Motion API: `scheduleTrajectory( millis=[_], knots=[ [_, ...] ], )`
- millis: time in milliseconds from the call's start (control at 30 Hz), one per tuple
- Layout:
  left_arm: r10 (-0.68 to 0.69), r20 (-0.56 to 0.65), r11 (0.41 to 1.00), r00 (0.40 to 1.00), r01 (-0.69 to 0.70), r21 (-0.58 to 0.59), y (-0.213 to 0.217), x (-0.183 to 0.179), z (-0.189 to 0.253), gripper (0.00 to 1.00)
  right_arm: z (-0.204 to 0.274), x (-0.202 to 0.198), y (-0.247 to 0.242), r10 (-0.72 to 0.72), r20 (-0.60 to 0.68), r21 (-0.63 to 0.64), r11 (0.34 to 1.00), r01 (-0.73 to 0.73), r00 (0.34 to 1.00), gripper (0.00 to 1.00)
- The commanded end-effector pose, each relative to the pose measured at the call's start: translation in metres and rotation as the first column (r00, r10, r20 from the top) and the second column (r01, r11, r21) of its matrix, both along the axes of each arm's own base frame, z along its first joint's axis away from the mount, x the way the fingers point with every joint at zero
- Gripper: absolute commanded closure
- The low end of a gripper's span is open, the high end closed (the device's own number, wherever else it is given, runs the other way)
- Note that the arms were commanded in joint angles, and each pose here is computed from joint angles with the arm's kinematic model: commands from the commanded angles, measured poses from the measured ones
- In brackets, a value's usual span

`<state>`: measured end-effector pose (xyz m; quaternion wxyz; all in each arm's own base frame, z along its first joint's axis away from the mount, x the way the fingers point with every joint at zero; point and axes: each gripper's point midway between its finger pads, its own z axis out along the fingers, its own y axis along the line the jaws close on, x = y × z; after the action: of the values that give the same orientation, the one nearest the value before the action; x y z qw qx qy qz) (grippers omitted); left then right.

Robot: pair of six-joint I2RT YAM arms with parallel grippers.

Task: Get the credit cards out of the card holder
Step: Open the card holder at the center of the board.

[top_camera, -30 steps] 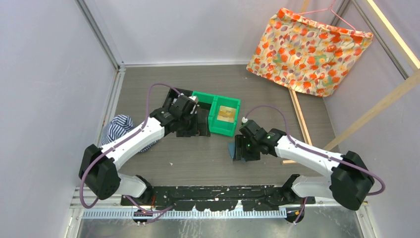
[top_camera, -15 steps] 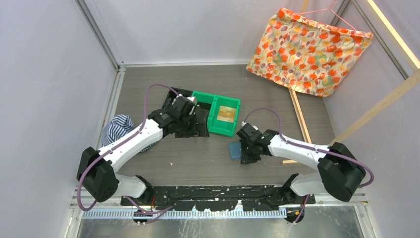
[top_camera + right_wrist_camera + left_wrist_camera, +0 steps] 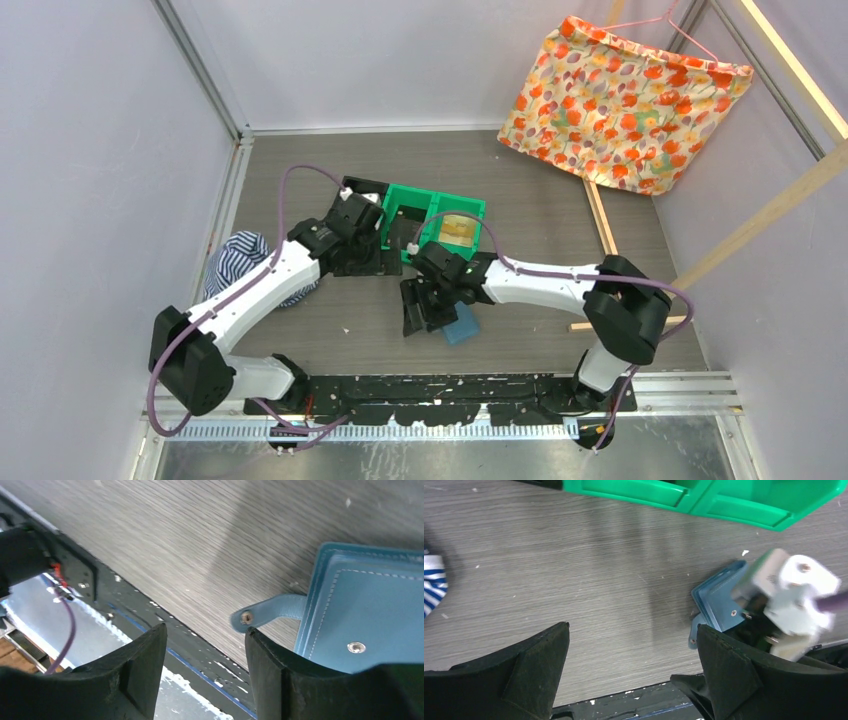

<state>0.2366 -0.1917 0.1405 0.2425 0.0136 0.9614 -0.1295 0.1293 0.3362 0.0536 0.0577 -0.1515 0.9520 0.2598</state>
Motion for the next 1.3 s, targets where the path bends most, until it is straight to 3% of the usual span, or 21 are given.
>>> scheduleTrajectory(
  millis=[0, 133, 267, 500, 767, 1033, 1267],
  knots=[
    [0.031, 0.064, 0.999, 0.997, -0.033, 0.029, 0.019, 0.0, 0.023, 0.0, 0.044, 0.018, 0.008, 0.041, 0.149, 0.078, 0.996, -0.053, 0.988, 0.35],
    [0.068, 0.032, 0.997, 0.997, -0.067, -0.032, 0.022, -0.008, 0.016, 0.0, 0.026, 0.037, -0.055, 0.034, 0.323, -0.152, 0.988, 0.016, 0.946, 0.35],
    [0.104, -0.011, 0.983, 0.995, -0.104, -0.153, 0.015, -0.012, 0.009, 0.01, 0.019, 0.049, -0.086, 0.035, 0.408, -0.263, 0.962, 0.081, 0.912, 0.32],
    [0.103, -0.147, 0.921, 0.984, -0.15, -0.36, -0.015, -0.027, -0.016, 0.08, 0.007, 0.048, -0.068, 0.053, 0.443, -0.282, 0.956, 0.083, 0.895, 0.29],
    [0.079, -0.184, 0.843, 0.98, -0.164, -0.512, -0.038, -0.031, -0.019, 0.09, -0.008, 0.047, -0.065, 0.119, 0.483, -0.379, 0.921, 0.085, 0.867, 0.28],
    [-0.031, -0.241, 0.824, 0.97, -0.112, -0.556, -0.075, -0.046, -0.031, 0.11, 0.002, 0.052, -0.076, 0.084, 0.526, -0.374, 0.917, 0.141, 0.846, 0.33],
    [-0.069, -0.315, 0.837, 0.947, -0.116, -0.534, -0.084, -0.056, -0.066, 0.22, 0.017, 0.053, -0.088, -0.004, 0.564, -0.327, 0.917, 0.228, 0.826, 0.38]
  ],
)
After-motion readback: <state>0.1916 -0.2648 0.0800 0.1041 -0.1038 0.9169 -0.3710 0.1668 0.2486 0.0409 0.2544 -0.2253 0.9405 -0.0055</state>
